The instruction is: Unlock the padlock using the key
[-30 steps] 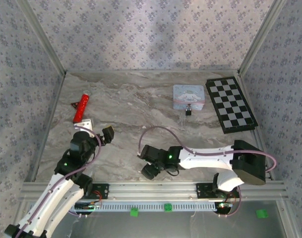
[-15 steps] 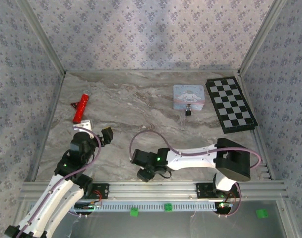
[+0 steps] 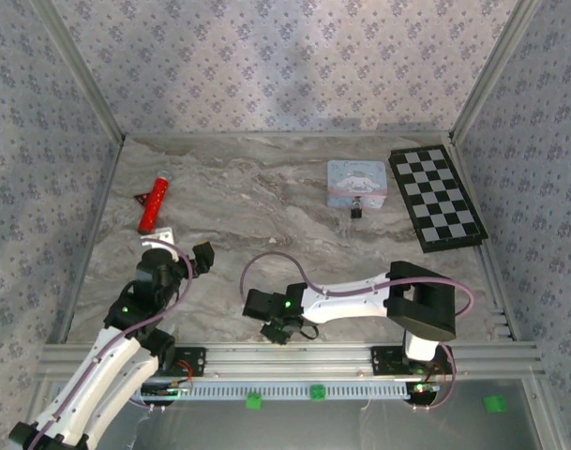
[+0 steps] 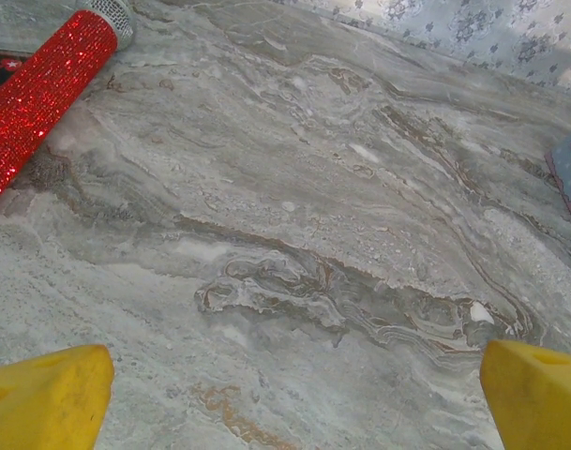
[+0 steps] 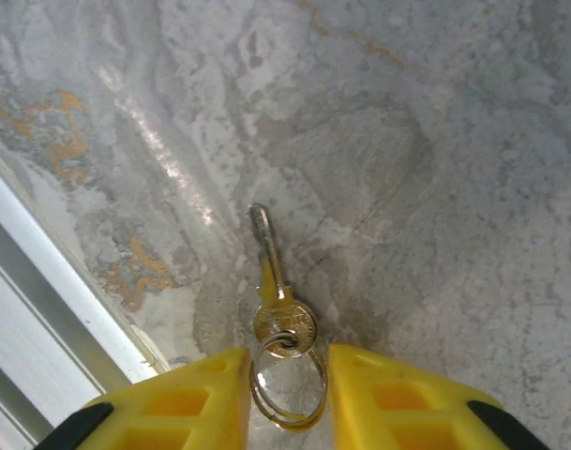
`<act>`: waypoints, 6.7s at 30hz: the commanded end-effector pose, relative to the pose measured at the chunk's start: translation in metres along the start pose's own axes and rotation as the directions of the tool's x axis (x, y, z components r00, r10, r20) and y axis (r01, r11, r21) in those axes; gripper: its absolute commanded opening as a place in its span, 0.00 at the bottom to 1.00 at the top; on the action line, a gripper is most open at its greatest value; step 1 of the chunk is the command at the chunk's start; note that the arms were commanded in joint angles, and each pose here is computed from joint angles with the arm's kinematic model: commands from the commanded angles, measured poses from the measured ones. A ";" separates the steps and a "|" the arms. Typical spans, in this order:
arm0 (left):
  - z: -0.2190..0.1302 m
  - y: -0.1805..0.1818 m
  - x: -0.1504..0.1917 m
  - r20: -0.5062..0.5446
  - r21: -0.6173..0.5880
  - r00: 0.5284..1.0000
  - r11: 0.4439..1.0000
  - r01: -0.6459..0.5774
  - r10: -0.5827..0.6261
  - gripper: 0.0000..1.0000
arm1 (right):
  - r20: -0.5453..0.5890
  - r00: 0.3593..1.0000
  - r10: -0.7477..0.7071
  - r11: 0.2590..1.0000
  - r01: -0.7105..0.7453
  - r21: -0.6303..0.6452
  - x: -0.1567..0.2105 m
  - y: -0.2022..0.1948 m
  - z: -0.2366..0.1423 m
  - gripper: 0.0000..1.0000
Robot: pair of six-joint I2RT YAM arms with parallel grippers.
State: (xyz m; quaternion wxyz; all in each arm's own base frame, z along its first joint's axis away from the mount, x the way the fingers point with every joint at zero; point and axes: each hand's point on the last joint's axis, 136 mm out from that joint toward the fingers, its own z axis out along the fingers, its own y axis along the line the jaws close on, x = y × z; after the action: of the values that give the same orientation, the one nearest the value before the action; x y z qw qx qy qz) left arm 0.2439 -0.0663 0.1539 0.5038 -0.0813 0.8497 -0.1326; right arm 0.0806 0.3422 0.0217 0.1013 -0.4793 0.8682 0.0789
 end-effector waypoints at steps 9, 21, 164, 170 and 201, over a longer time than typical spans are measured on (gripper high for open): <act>0.000 0.001 -0.003 0.013 -0.010 1.000 1.000 0.012 -0.012 1.00 | -0.013 1.000 0.005 0.999 -0.005 0.042 0.002 -0.005 0.002 0.20; 0.000 0.001 -0.003 0.012 -0.008 1.000 1.000 0.014 -0.014 1.00 | 0.018 0.999 0.037 0.999 -0.038 0.017 -0.006 -0.007 -0.001 0.12; 0.024 -0.168 -0.022 -0.434 0.465 0.819 0.686 0.560 -0.375 0.00 | 0.604 0.162 0.781 0.625 -0.168 -0.763 -0.118 -0.138 -0.172 0.54; 0.013 -0.188 -0.025 -0.422 0.505 0.828 0.664 0.552 -0.368 0.00 | 0.601 0.229 0.766 0.635 -0.123 -0.763 -0.124 -0.133 -0.185 0.66; -0.012 -0.255 -0.049 -0.465 0.697 0.830 0.451 0.557 -0.307 0.00 | 0.603 0.156 0.782 0.610 0.003 -0.792 -0.112 -0.144 -0.239 0.62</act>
State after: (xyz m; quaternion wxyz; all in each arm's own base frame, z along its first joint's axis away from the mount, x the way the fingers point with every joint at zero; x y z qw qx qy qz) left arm 0.2603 -0.2859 0.2514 0.3041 -0.0556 0.7294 -0.6103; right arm 0.2417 0.3037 0.2609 0.3870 -0.0572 0.6613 0.6401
